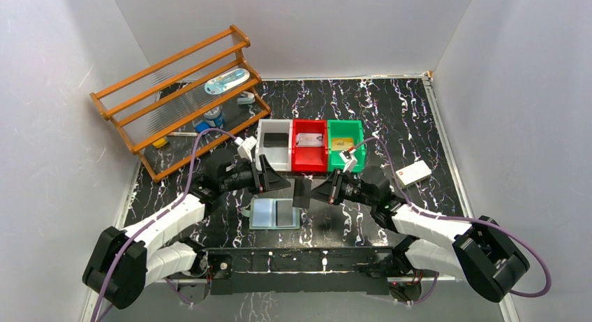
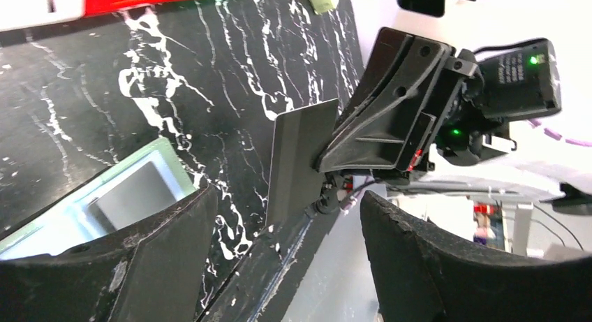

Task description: Take the credit cards out of the card holder

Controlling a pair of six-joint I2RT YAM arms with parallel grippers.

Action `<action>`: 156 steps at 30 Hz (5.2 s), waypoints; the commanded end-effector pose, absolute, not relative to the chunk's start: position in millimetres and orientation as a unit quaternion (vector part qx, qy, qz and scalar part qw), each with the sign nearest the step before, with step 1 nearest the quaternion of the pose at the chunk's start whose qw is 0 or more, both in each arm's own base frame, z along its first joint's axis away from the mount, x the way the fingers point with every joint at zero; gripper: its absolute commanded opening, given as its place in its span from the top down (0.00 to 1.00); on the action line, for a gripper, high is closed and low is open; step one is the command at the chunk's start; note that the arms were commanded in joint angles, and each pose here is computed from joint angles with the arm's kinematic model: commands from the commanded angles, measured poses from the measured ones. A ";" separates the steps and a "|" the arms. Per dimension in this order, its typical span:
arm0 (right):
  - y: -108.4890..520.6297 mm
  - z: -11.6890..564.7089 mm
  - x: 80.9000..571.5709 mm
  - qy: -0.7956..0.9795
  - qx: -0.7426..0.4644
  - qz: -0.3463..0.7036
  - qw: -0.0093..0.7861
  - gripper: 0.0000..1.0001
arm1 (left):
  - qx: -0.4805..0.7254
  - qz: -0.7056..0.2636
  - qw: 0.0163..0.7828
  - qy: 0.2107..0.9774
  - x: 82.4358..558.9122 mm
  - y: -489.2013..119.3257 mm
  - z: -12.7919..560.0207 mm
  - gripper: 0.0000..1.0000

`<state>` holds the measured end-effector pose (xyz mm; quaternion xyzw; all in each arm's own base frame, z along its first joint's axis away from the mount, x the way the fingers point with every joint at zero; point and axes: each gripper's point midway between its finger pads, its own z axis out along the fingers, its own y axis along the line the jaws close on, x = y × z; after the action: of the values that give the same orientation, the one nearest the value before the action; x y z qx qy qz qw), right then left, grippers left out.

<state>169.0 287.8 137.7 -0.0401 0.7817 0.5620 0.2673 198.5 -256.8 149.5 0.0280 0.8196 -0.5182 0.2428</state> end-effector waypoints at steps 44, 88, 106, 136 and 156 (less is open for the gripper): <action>310.5 222.2 166.4 0.656 -0.075 0.699 0.276 0.91 | 0.163 -0.669 0.194 0.698 148.3 -277.2 224.8 1.00; 244.1 148.9 205.1 0.814 0.097 0.463 0.336 0.18 | 0.478 0.049 0.439 0.759 406.2 -212.8 142.3 1.00; 235.7 147.8 200.8 0.816 0.119 0.458 0.332 0.18 | 0.515 0.146 0.437 0.723 452.9 -215.1 90.2 1.00; 235.1 140.5 195.9 0.823 0.129 0.457 0.313 0.16 | 0.530 0.068 0.402 0.744 427.7 -229.6 62.6 0.57; 254.3 128.0 191.5 0.847 0.093 0.455 0.261 0.18 | 0.287 -0.104 0.472 0.827 328.5 -204.5 181.3 0.42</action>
<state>183.8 238.5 100.8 0.1178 0.8621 0.4226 0.2536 369.8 -216.0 169.0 0.3865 0.7770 -0.0359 0.4956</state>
